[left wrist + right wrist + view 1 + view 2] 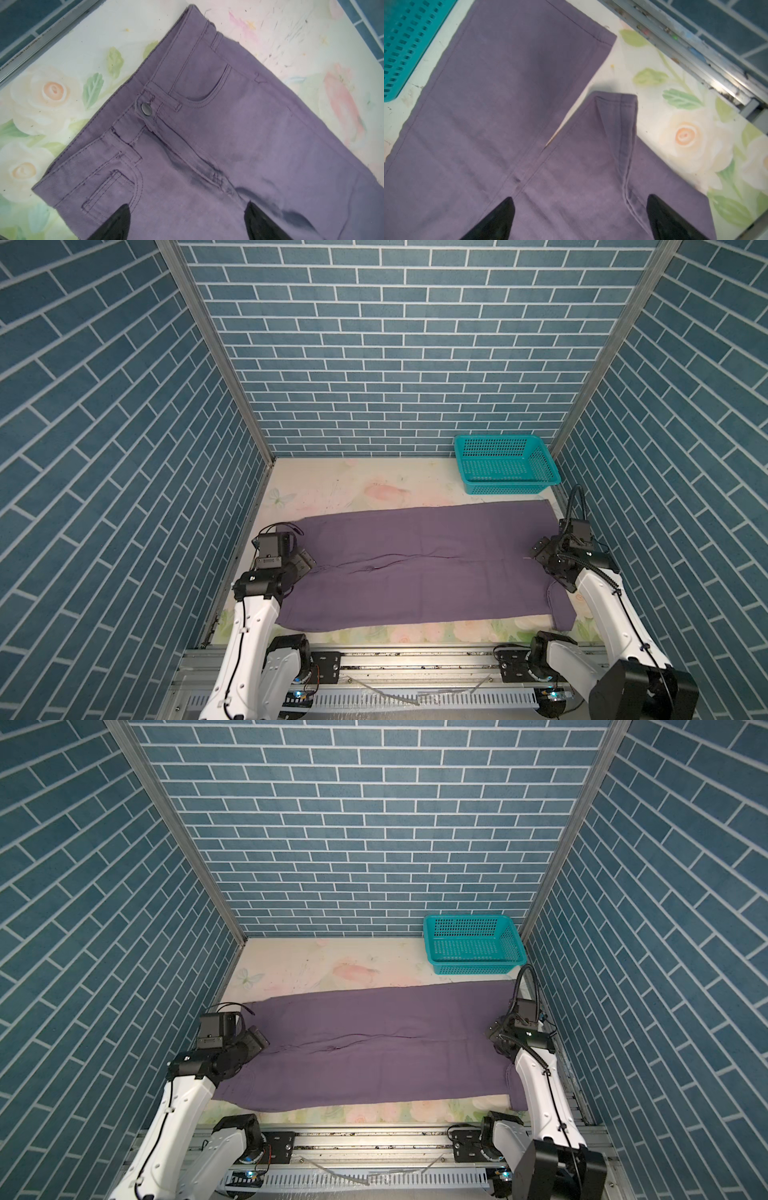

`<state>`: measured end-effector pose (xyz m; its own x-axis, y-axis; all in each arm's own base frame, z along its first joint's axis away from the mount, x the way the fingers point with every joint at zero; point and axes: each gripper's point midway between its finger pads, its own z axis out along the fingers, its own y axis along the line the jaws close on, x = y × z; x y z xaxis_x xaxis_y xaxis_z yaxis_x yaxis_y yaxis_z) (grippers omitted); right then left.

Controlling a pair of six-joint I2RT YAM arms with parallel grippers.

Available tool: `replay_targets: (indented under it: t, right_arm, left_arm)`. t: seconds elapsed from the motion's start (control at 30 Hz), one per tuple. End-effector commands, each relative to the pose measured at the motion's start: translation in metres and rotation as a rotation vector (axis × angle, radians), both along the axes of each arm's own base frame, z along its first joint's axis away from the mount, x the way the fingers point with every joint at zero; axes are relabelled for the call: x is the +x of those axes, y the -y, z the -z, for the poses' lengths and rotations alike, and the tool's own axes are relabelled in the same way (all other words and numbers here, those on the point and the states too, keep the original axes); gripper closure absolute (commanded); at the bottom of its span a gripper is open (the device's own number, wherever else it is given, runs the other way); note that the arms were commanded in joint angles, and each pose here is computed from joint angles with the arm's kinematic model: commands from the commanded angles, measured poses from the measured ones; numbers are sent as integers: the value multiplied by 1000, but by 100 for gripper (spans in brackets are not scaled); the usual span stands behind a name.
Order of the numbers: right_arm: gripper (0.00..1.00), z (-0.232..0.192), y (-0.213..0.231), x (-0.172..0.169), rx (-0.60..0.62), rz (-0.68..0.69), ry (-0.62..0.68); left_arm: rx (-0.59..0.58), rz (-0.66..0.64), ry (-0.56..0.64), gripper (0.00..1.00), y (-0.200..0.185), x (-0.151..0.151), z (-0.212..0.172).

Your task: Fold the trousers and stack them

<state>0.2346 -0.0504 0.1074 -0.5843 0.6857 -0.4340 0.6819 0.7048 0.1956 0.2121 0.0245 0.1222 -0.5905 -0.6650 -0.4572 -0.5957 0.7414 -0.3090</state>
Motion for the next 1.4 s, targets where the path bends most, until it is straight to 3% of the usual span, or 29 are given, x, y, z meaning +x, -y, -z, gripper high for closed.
replay_targets:
  t: [0.0, 0.17, 0.33, 0.37, 0.47, 0.53, 0.7, 1.13, 1.37]
  right_arm:
    - [1, 17, 0, -27, 38, 93, -98]
    - [5, 32, -4, -42, 120, 132, -208]
    - [18, 46, 8, -54, 180, 244, -243]
    - [22, 50, 12, -55, 179, 261, -254]
    - [49, 56, 18, -51, 169, 267, -267]
    - [59, 59, 21, -44, 159, 265, -272]
    - [58, 71, 40, -20, 100, 234, -344]
    - [65, 98, 77, 70, 104, 139, -358]
    - [69, 67, 90, 104, 52, 40, -327]
  left_arm:
    - [-80, 6, -29, 8, 13, -17, 13]
    - [-106, 8, -38, 7, 17, -16, 26]
    - [-141, 37, -77, 7, 24, -10, 49]
    - [-150, 43, -89, 7, 25, -9, 54]
    - [-172, 76, -104, 11, 33, -5, 61]
    - [-193, 94, -104, 16, 39, -3, 64]
    - [-230, 98, -102, 24, 47, -3, 70]
    - [-196, 93, -126, 22, 41, 2, 82]
    - [-160, 134, -113, 21, 39, 19, 68]
